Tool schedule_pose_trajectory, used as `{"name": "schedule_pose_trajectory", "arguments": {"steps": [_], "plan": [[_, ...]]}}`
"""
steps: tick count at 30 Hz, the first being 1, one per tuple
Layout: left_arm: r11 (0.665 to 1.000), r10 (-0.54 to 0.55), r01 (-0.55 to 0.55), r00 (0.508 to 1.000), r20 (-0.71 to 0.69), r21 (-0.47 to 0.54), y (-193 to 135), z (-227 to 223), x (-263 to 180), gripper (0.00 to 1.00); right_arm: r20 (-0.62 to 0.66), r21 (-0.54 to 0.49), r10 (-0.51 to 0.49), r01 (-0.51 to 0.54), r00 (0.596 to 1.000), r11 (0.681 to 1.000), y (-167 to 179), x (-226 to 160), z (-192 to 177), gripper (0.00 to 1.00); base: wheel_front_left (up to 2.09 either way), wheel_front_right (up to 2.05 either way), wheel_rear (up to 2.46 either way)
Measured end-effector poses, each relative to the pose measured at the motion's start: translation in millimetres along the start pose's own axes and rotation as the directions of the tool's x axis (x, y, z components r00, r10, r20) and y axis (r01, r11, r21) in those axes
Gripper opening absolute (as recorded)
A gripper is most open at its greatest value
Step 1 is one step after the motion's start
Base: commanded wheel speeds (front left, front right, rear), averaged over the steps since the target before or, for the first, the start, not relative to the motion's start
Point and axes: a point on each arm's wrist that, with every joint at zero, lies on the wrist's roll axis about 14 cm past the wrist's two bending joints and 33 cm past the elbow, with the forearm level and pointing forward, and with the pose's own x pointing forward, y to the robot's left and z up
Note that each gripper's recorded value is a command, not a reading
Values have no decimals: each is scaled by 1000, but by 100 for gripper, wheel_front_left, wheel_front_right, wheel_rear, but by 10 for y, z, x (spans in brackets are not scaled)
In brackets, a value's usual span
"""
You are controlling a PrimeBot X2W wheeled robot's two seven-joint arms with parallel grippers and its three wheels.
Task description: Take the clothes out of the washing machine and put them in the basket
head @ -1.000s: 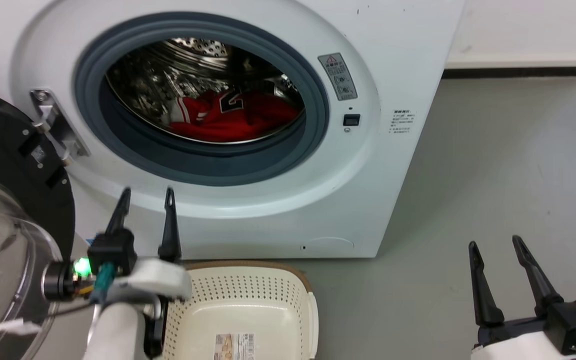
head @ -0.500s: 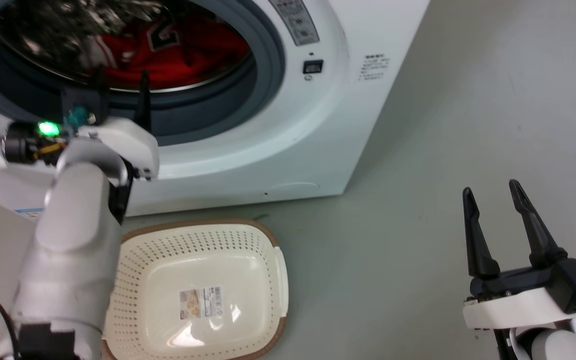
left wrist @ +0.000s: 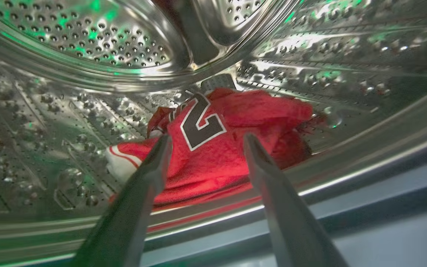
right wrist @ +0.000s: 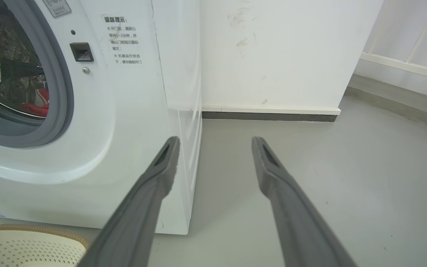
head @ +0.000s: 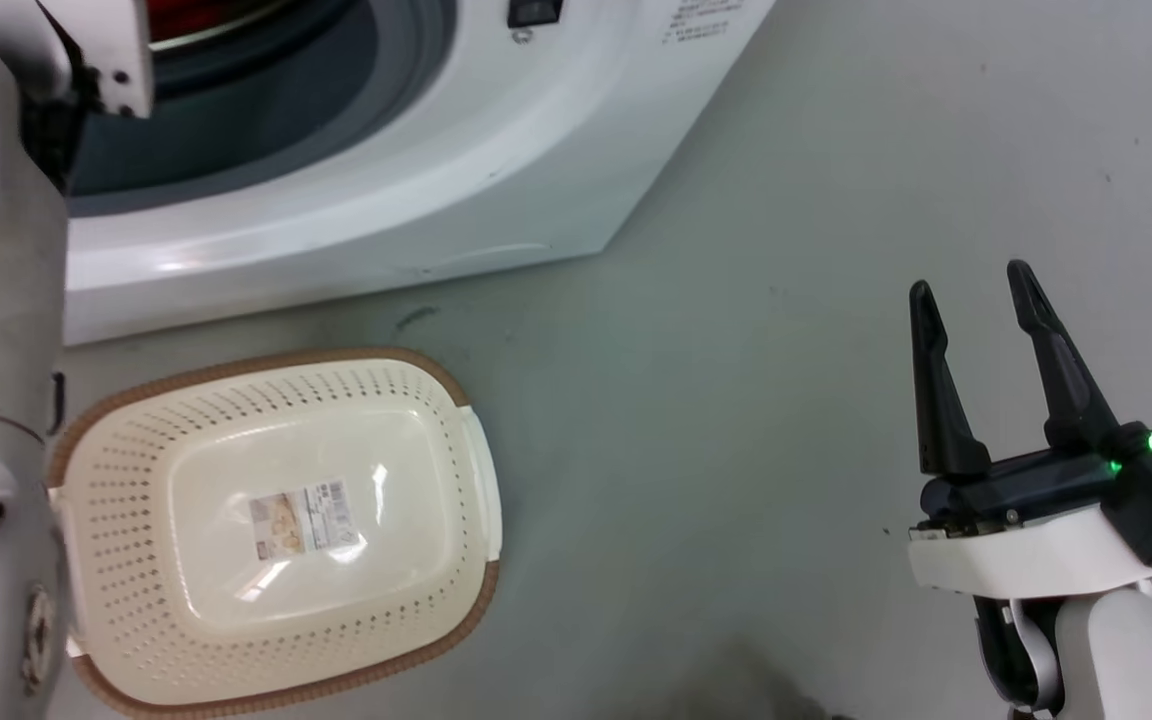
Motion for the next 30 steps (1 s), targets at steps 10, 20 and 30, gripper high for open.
{"name": "schedule_pose_trajectory", "arguments": {"steps": [10,20,30], "plan": [[1000,-16,20,977,-214,19,11,-403,565,100,-63,-3,-24,24,998,1000,-99,146,-290,100,0,0,0],[1000,-26,18,919,-394,-23,32,-870,847,100,-121,-9,-36,36,992,999,-154,254,-582,100,0,0,0],[1000,-30,26,905,-424,-14,28,-1048,897,1,-136,-9,-32,31,990,999,-148,306,-681,100,0,0,0]]}}
